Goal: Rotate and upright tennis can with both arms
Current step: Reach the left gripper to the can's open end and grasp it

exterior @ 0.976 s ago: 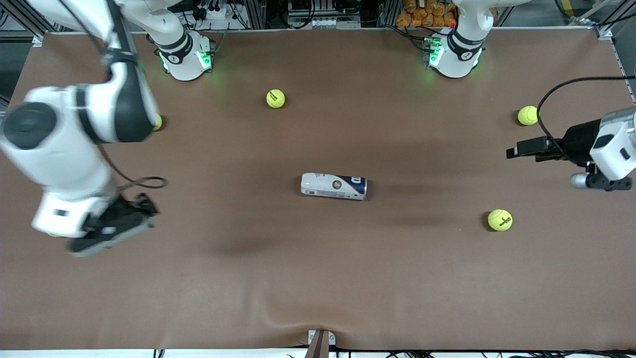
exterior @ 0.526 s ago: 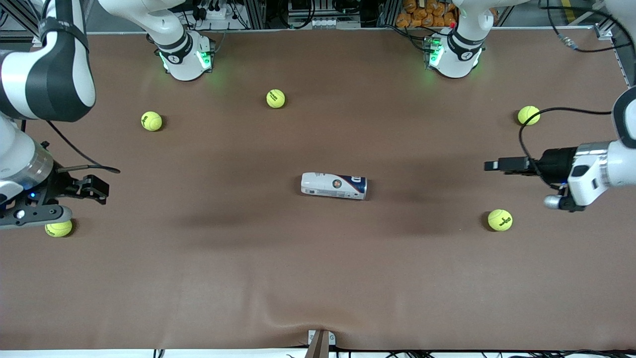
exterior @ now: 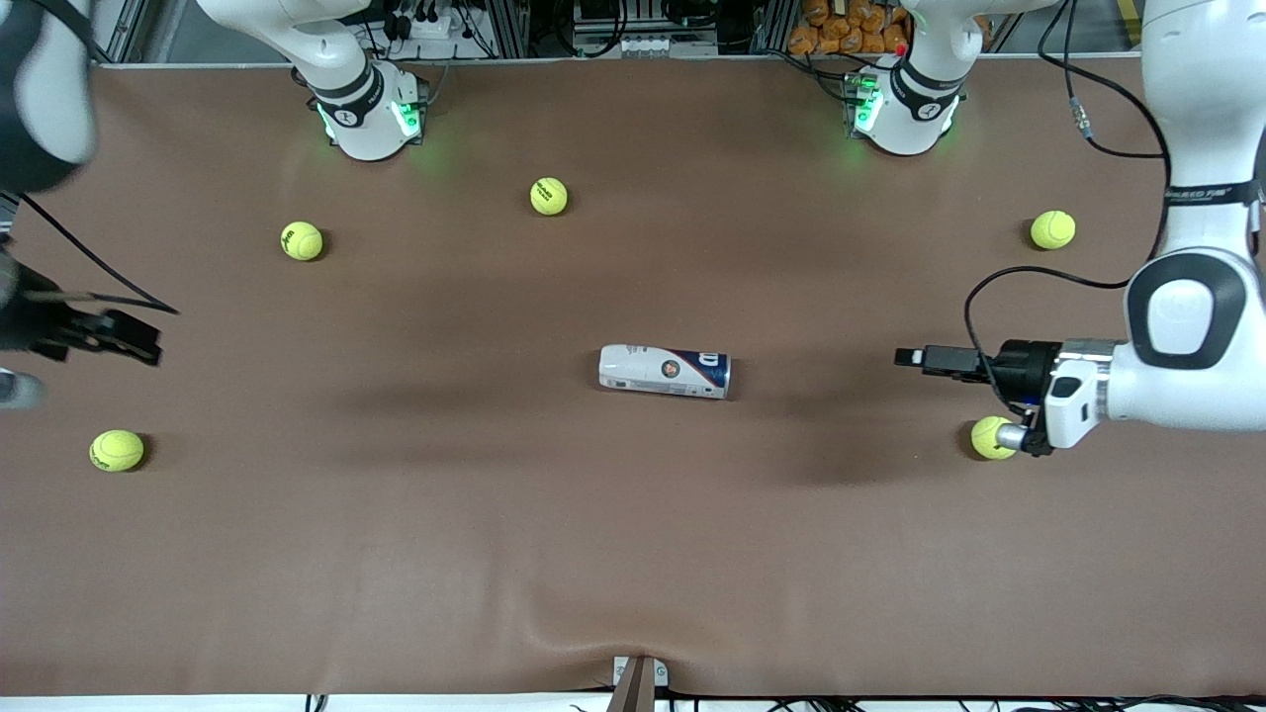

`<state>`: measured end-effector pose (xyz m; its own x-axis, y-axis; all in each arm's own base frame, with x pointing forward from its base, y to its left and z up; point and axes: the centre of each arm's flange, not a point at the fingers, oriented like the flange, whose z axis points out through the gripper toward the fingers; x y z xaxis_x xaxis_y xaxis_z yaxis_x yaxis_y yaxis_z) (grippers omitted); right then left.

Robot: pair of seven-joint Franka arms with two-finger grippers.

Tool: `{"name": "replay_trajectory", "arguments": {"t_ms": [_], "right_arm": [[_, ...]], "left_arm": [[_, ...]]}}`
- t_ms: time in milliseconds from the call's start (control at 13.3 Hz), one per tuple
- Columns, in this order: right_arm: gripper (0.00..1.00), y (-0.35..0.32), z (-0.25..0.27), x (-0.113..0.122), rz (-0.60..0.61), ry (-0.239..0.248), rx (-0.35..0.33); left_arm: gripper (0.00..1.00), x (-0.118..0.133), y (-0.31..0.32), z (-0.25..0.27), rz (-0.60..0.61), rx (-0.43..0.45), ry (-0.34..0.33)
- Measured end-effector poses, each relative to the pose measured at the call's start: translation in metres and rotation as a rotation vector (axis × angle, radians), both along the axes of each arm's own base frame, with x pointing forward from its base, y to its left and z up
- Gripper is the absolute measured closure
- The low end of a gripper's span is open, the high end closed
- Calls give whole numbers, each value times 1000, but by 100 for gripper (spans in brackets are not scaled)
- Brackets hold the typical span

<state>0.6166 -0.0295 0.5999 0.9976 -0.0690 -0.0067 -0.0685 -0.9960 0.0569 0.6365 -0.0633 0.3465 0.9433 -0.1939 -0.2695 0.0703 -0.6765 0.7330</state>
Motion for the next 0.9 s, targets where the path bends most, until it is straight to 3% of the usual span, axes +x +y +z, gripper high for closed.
{"name": "replay_trajectory", "arguments": {"t_ms": [375, 601, 901], "right_arm": [[0, -14, 19, -58, -13, -30, 52], [0, -16, 34, -102, -2, 5, 78], [0, -12, 45, -116, 9, 1, 85]], "left_arm": [[0, 1, -23, -32, -18, -101, 15], [0, 1, -31, -67, -13, -179, 32], [0, -1, -47, -109, -10, -281, 38]]}}
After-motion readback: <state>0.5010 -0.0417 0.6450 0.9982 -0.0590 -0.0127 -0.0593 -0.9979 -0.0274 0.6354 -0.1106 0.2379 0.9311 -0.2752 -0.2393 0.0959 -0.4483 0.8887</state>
